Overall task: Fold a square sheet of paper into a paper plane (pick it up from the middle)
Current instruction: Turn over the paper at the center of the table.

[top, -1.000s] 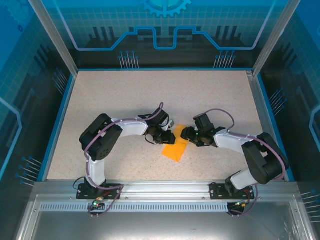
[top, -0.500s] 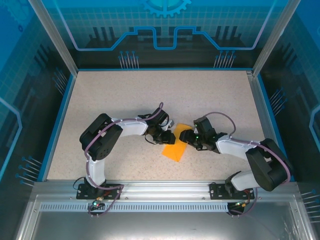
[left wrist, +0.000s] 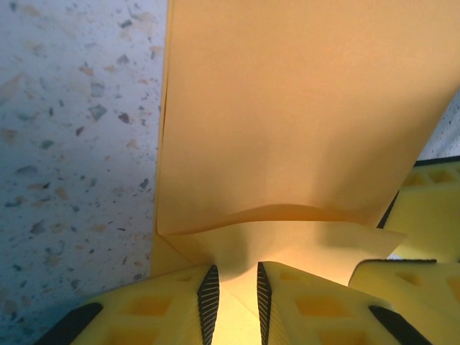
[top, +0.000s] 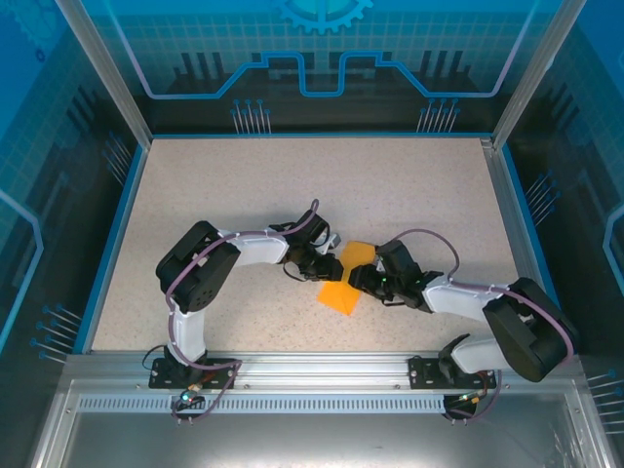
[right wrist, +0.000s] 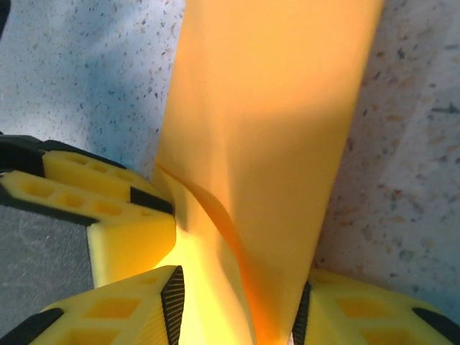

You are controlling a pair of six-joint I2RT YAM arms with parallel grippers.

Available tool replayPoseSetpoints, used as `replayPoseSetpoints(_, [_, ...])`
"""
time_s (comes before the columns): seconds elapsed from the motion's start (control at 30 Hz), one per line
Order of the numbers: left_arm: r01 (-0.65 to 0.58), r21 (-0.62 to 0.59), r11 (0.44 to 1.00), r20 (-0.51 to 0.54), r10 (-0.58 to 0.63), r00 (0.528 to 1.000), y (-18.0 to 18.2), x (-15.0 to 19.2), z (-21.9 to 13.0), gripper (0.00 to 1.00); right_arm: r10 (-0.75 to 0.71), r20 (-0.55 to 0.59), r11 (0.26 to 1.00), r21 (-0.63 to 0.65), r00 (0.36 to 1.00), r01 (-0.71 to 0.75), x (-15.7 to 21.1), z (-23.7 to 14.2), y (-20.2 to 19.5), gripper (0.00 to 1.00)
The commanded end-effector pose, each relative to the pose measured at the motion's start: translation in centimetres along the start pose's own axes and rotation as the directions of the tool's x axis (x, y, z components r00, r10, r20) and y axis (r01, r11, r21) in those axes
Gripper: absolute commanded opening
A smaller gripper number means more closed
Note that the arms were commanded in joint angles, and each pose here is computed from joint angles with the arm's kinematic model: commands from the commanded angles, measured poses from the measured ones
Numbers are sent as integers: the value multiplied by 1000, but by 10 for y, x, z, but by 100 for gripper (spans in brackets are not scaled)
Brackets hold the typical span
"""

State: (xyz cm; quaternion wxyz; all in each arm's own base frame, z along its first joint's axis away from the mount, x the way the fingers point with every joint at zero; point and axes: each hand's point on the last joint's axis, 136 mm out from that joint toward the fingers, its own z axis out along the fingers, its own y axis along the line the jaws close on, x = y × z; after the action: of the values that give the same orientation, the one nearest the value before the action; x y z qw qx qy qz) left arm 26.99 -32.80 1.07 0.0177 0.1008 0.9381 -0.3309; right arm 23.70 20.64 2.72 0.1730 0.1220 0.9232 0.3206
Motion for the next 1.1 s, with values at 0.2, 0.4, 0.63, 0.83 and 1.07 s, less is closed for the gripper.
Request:
replayPoseSetpoints(0.2, [81,-180,980,-103,-101,990,64,43,34,27,7,3,999,-40,1000,-7,11,1,6,32])
replayPoseSetpoints(0.4, [84,-162,983,-97,-101,990,58,40,31,27,17,4,998,-69,1000,-17,13,7,7,23])
replayPoseSetpoints(0.63, [83,-137,987,-85,-96,992,46,35,21,27,0,12,997,-75,1000,1,8,5,11,11])
replayPoseSetpoints(0.83, [62,-104,993,-29,-66,997,19,20,-5,34,-1,30,996,-93,1000,4,0,-3,15,2])
replayPoseSetpoints(1.07, [20,-97,995,94,-11,996,-11,0,-57,50,3,62,993,-120,998,4,-18,-27,21,0])
